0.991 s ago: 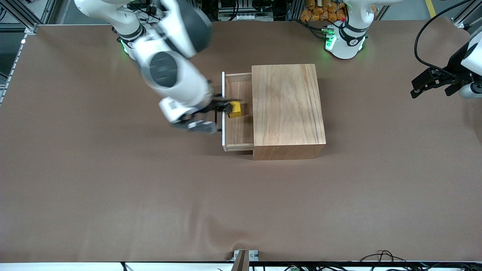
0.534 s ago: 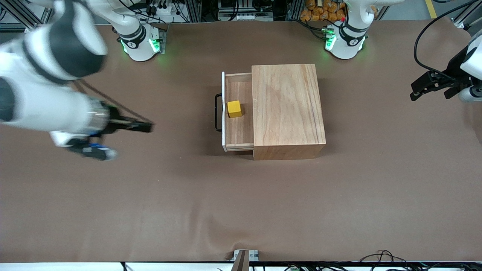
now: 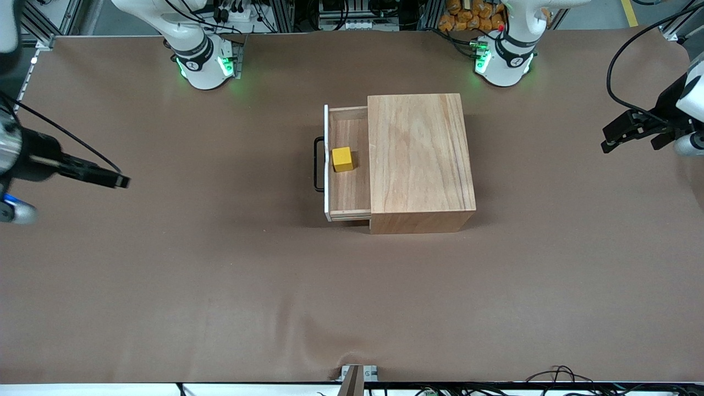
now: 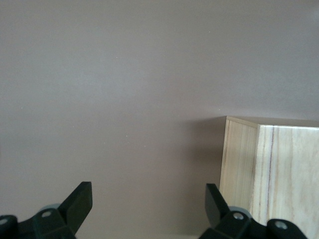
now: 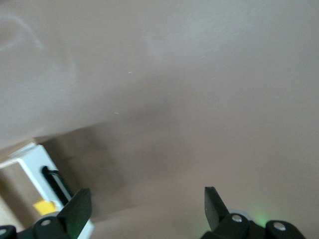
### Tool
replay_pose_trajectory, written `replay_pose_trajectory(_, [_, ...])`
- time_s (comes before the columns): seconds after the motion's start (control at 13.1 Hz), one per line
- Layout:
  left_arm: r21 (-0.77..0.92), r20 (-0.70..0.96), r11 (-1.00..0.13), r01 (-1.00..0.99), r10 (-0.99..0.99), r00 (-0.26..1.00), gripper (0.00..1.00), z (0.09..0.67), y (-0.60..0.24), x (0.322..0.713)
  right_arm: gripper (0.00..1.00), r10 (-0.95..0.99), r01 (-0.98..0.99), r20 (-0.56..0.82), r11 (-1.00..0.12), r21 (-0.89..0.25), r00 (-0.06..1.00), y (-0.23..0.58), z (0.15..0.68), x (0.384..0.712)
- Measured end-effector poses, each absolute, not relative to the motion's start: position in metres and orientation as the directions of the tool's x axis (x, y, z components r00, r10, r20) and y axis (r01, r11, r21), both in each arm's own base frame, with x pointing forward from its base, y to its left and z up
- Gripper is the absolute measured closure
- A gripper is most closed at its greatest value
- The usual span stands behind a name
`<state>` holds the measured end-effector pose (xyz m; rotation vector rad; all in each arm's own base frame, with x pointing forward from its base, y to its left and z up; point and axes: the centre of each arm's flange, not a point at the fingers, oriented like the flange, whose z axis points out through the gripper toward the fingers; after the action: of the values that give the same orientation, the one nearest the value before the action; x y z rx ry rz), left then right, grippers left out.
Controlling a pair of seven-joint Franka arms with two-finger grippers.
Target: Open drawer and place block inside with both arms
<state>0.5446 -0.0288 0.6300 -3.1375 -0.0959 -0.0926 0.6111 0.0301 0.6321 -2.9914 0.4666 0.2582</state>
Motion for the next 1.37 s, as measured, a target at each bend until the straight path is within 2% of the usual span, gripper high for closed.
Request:
replay_pose_trajectory(0.3, [-0.001, 0.056, -0.999, 0.032, 0.032, 0.998, 0.0, 0.63, -0.045, 0.543, 0.0, -0.296, -0.301, -0.096, -0.953, -0.044, 0.95, 0.009, 0.675, 0.567])
replay_pose_trajectory(0.61, [-0.006, 0.027, -1.0, -0.023, -0.023, 0.999, 0.0, 0.628, -0.051, 0.54, 0.0, -0.216, -0.218, -0.055, -0.975, -0.035, 0.975, 0.001, 0.661, 0.525])
replay_pose_trajectory(1.37, [-0.01, 0.015, -0.999, -0.054, -0.054, 0.998, 0.0, 0.641, -0.066, 0.528, 0.0, -0.152, -0.152, -0.043, -0.988, 0.011, 0.987, 0.001, 0.653, 0.523])
